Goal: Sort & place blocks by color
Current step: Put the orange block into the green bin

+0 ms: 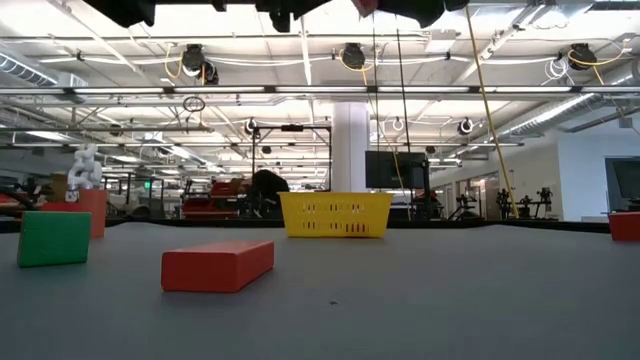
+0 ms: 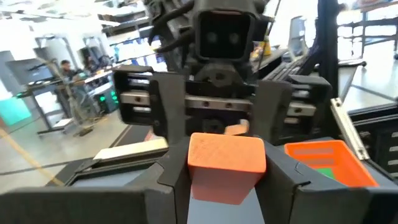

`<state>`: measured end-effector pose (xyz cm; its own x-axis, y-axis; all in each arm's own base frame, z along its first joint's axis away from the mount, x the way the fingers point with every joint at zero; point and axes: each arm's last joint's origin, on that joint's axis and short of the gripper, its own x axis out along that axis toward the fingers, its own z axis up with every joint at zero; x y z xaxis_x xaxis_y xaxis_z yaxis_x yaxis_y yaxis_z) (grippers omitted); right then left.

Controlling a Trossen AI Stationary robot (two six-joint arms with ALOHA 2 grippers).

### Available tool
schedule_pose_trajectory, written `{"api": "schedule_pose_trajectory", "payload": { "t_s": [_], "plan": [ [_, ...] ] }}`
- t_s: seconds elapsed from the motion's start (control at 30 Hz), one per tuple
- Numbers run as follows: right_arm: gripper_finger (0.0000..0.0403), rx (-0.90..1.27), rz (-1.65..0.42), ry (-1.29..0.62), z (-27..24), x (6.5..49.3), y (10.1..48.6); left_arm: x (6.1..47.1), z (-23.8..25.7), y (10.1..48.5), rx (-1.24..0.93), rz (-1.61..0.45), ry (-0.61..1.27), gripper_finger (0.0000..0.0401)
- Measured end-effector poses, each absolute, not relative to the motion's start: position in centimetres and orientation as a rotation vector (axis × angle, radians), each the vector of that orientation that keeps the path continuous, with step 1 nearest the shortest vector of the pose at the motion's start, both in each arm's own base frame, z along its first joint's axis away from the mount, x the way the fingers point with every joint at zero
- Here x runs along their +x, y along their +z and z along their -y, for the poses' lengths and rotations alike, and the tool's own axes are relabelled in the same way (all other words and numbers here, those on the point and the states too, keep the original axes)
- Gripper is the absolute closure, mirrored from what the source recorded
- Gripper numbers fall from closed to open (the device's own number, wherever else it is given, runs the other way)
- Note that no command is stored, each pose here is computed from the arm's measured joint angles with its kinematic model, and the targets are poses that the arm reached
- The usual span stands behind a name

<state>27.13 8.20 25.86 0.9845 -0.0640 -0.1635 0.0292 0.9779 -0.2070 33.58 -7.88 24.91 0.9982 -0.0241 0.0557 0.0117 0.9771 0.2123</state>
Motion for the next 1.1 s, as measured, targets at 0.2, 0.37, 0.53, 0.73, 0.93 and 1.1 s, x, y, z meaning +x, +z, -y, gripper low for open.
{"api": "schedule_pose_trajectory", "payload": {
  "t_s": [0.2, 0.37, 0.53, 0.73, 0.93, 1.1],
  "plan": [
    [0.016, -0.234, -0.254, -0.043, -8.1, 27.0, 25.1, 31.7, 7.6, 27.0, 0.161, -0.005, 0.006, 0.0271],
    [0.014, -0.259, -0.286, -0.091, -7.9, 26.7, 24.9, 28.1, 9.0, 28.9, 0.074, -0.127, -0.033, 0.0271],
    [0.0137, -0.265, -0.3, -0.123, -7.6, 26.1, 25.4, 24.7, 12.3, 29.1, -0.033, -0.253, -0.089, 0.0271],
    [0.014, -0.236, -0.346, -0.148, -7.3, 25.4, 25.4, 21.9, 16.4, 28.6, -0.231, -0.469, -0.127, 0.0271],
    [0.014, -0.217, -0.353, -0.151, -7.3, 25.3, 25.4, 20.8, 20.0, 28.4, -0.36, -0.749, -0.106, 0.0271],
    [0.014, -0.215, -0.35, -0.151, -7.3, 25.3, 25.4, 20.6, 22.9, 26.7, -0.429, -0.994, -0.09, 0.0271]
  ]
}}
